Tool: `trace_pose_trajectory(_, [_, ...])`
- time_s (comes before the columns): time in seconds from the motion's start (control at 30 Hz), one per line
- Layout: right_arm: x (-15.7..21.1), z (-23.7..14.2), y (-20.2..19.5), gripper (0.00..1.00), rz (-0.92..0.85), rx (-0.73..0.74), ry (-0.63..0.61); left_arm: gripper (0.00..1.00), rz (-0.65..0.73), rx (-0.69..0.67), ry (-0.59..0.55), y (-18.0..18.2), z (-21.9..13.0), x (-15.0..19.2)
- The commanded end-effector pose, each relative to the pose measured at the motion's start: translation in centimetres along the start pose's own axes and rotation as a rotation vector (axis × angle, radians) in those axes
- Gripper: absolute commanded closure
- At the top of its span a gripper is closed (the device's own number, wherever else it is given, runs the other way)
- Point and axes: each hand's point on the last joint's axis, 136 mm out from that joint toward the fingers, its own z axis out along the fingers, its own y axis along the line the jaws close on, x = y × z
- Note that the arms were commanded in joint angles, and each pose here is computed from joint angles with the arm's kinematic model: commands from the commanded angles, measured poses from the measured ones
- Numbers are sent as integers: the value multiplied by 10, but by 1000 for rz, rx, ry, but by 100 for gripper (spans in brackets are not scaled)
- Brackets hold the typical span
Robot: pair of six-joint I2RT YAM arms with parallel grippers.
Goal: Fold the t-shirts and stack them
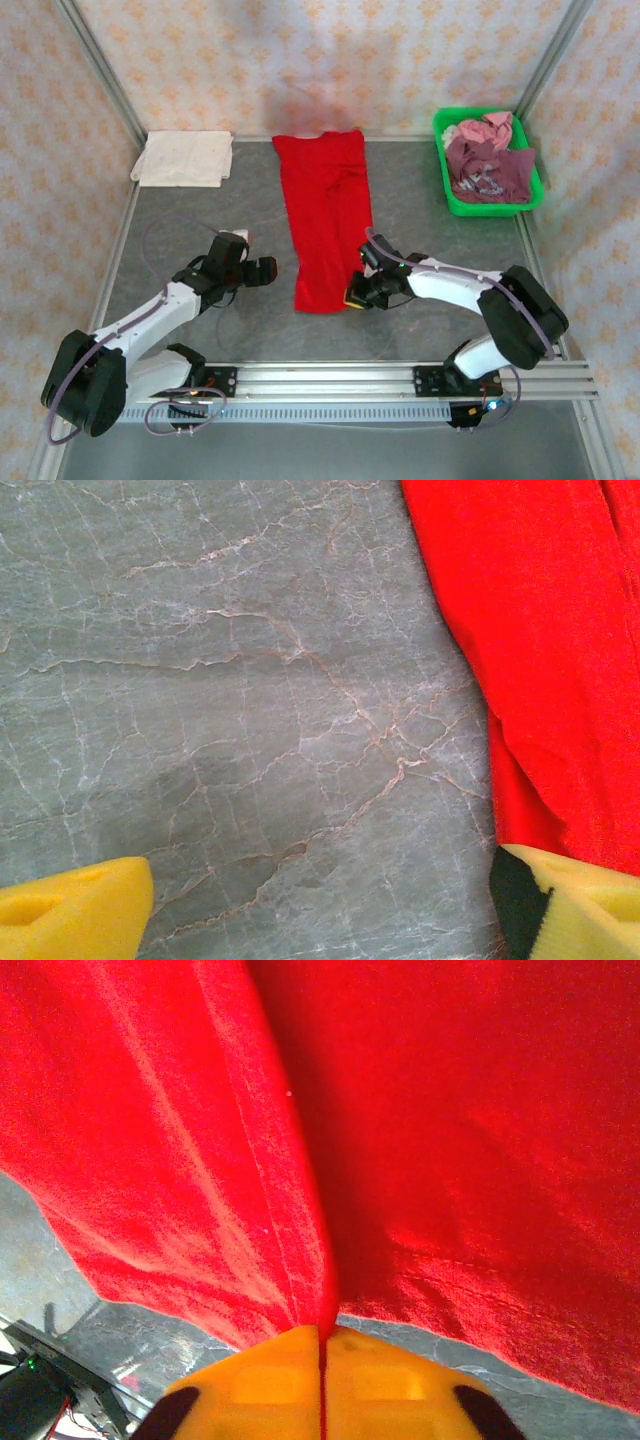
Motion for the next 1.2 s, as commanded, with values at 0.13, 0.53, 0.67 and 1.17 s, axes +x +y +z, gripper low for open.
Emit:
trace_pose_trajectory(0.13, [-34,-45,12,66,-105,123,-198,20,-11,131,-1,-34,7,-21])
trace_pose_trajectory(0.53, [-191,-74,46,100,-134,171,-445,50,54,139,-48,-75,72,-106])
trace_pose_trajectory(0.67, [-254,-65,53,100,-124,173,-460,57,25,112,-45,-83,106,-154])
trace_pose_trajectory(1.17, [-431,-36,101,100,-90,-71,-601,70,-157,-170,-24,-29,213,-260])
